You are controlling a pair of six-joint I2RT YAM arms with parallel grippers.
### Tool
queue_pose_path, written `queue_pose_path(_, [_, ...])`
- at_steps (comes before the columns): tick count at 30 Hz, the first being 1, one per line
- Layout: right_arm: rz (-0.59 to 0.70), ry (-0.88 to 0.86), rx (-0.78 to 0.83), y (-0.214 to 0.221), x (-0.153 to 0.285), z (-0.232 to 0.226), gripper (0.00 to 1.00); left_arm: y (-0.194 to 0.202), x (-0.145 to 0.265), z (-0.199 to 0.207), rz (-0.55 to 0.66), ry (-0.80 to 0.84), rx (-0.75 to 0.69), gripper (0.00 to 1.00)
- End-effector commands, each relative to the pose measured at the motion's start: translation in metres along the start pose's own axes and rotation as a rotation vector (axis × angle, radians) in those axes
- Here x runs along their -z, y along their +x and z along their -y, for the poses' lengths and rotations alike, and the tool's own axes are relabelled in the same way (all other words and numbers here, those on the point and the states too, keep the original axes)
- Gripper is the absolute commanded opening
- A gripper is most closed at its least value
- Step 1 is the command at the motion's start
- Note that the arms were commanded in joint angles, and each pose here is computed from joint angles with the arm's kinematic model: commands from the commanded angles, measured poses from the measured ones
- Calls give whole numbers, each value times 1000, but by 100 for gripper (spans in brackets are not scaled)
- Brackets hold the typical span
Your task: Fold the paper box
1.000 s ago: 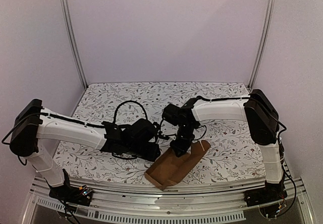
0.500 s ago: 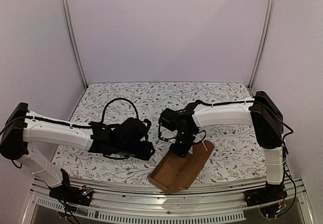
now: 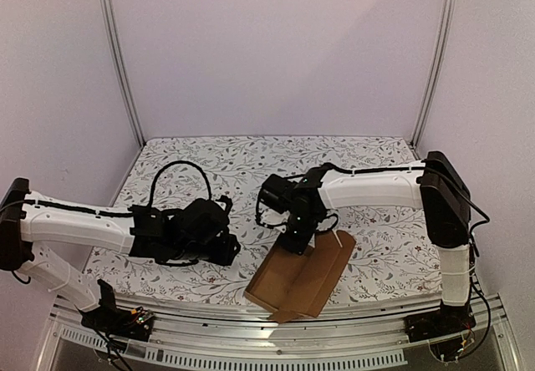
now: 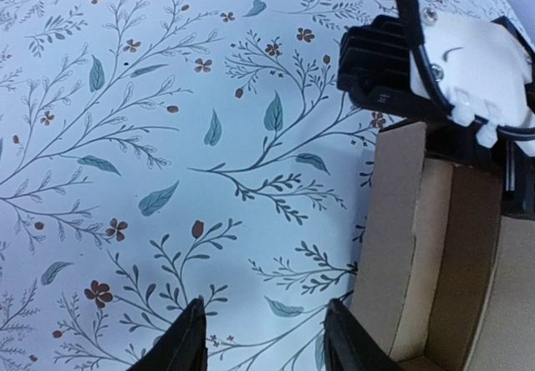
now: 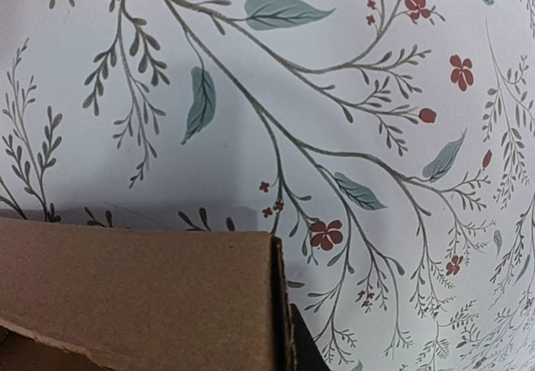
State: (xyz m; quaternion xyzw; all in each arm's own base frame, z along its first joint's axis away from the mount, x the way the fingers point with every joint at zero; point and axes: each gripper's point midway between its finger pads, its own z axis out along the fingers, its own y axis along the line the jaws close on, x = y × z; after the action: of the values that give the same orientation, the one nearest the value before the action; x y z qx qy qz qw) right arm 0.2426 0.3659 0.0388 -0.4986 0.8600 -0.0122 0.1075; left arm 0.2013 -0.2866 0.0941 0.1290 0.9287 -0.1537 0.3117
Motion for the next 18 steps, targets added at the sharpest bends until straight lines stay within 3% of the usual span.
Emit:
queue_pose_path(1, [28,19,10,-14,-3,1,11,5,0,-12,-5,-40,-14,46])
queue_pose_path(14, [9,7,12,-14,-3,-1,35,4,1,-14,-2,-44,-27,46])
queue_pose_path(18, [-24,18,18,-5,-5,1,36,4,1,-15,-1,-46,-25,46])
